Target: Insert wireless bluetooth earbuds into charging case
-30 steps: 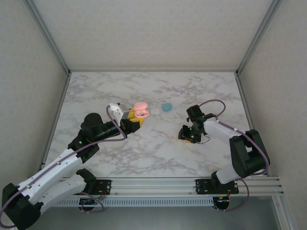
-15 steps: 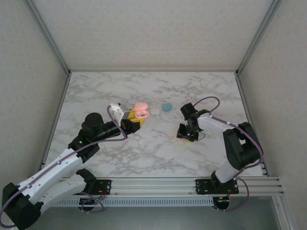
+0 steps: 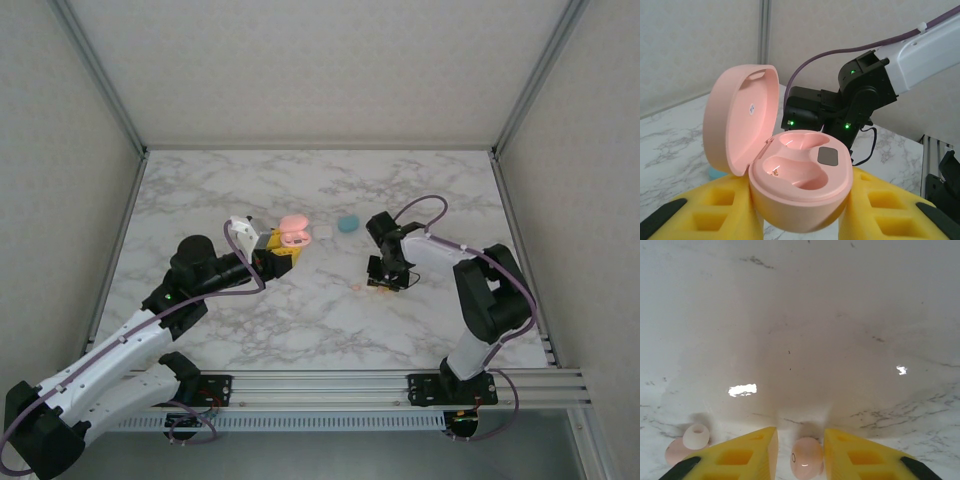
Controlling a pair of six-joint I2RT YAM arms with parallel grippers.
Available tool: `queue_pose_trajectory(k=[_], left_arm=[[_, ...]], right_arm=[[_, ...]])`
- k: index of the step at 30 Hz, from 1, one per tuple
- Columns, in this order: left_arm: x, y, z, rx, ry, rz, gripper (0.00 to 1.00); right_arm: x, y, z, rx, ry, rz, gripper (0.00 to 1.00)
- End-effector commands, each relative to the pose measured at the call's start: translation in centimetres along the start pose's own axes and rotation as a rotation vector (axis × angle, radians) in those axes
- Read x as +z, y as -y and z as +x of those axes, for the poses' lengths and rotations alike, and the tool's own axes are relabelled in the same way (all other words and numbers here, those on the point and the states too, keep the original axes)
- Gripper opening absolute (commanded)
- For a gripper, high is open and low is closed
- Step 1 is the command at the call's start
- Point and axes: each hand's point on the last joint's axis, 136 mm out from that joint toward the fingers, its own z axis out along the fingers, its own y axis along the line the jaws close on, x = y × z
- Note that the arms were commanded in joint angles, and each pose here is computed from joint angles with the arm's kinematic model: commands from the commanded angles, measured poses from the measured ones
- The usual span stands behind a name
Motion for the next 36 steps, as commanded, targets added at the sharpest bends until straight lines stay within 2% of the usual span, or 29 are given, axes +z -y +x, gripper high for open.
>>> queue_pose_trajectory(k=[1, 16, 21, 26, 31, 36], left_arm=[[-0.3, 0.5, -1.9, 0.029, 0.038, 0.001, 0.29], [-0.3, 0.4, -1.8, 0.027, 0.035, 0.001, 0.29], [-0.3, 0.4, -1.8, 0.026, 0.036, 0.0, 0.29], [-0.3, 0.4, -1.7, 0.024, 0.033, -0.002, 0.29], [-0.3, 0.4, -1.6, 0.023, 0.032, -0.003, 0.29], [-0.2, 0.3, -1.6, 0.021, 0.033, -0.003, 0.29]], right_arm=[[0.1, 0.6, 0.2, -0.019, -0.012, 0.066, 0.3], [0.4, 1.0, 0.2, -0.082, -0.03, 0.123, 0.25], [0.1, 0.7, 0.4, -0.089, -0.03, 0.108, 0.19], [-1.0, 0.5, 0.4, -0.094, -0.011, 0.086, 0.19], [-2.1, -0.7, 0.7, -0.103, 0.002, 0.0, 0.19], [-1.3, -0.2, 0.9, -0.135, -0.017, 0.033, 0.2]])
